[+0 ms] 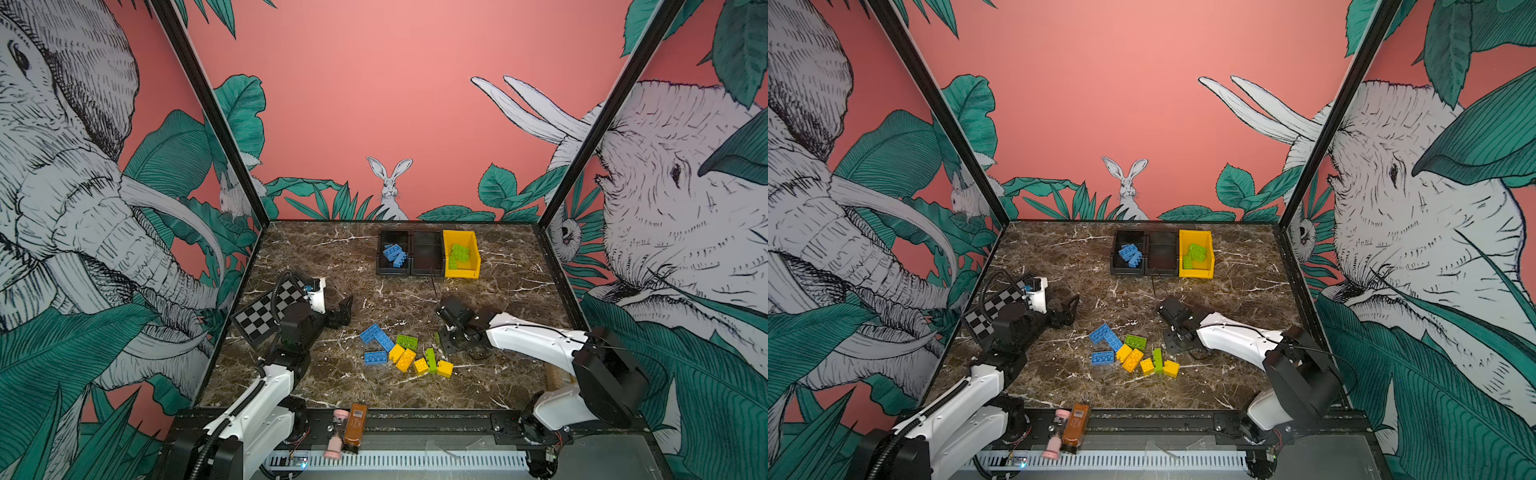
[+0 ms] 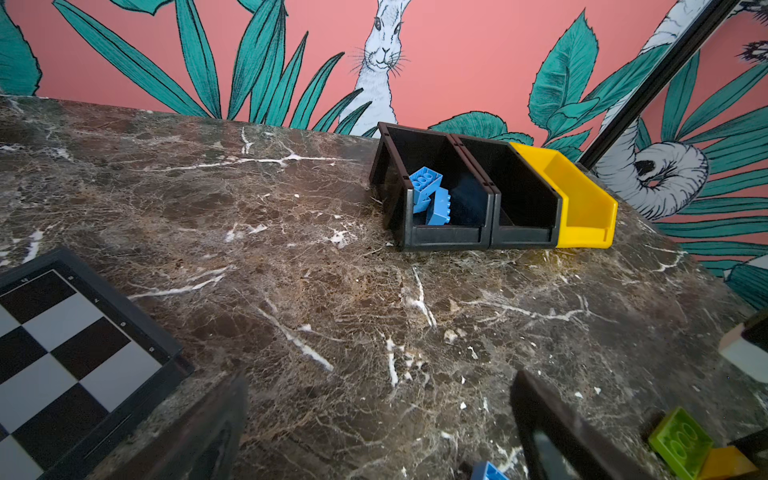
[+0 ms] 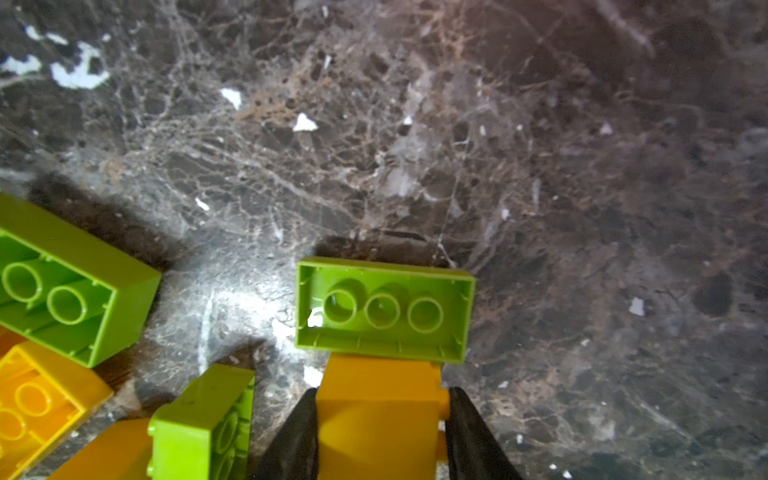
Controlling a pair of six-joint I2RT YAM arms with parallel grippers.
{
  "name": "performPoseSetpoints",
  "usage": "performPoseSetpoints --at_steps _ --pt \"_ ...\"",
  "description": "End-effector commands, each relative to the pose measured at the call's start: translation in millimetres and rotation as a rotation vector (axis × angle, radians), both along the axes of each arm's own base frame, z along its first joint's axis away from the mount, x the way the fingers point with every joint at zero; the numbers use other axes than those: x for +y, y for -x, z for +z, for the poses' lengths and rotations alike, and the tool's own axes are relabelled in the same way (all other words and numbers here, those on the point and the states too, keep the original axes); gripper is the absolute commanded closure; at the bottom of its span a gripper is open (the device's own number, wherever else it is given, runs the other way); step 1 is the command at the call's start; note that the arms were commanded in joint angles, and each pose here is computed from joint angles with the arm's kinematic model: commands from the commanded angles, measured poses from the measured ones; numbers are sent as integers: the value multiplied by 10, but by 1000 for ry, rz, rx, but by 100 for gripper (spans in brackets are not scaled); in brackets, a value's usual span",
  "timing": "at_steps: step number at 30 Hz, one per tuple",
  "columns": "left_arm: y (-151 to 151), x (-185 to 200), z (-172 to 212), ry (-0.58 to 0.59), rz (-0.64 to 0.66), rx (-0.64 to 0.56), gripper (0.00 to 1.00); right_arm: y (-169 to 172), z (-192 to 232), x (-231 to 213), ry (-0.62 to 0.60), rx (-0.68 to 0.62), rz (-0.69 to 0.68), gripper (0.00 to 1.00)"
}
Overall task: Sort the legos into containers by color
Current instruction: 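Carry the yellow brick with the right gripper and drop it into the middle black bin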
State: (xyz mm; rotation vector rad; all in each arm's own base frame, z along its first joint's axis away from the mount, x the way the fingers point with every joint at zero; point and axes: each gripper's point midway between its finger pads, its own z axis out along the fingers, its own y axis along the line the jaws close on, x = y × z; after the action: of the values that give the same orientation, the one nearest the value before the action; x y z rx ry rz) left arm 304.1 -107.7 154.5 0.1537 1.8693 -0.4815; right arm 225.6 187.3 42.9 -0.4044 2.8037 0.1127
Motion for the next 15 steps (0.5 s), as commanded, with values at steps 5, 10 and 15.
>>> performPoseSetpoints --at_steps 5,10,15 --pt "-4 4 82 -3 4 -23 1 -264 516 -419 -10 -125 -46 60" --pt "-4 3 89 -3 3 -27 1 -728 1015 -472 -54 -262 -53 63" --pt "3 2 92 -6 0 -29 1 -1286 1343 -271 -106 -350 -25 63"
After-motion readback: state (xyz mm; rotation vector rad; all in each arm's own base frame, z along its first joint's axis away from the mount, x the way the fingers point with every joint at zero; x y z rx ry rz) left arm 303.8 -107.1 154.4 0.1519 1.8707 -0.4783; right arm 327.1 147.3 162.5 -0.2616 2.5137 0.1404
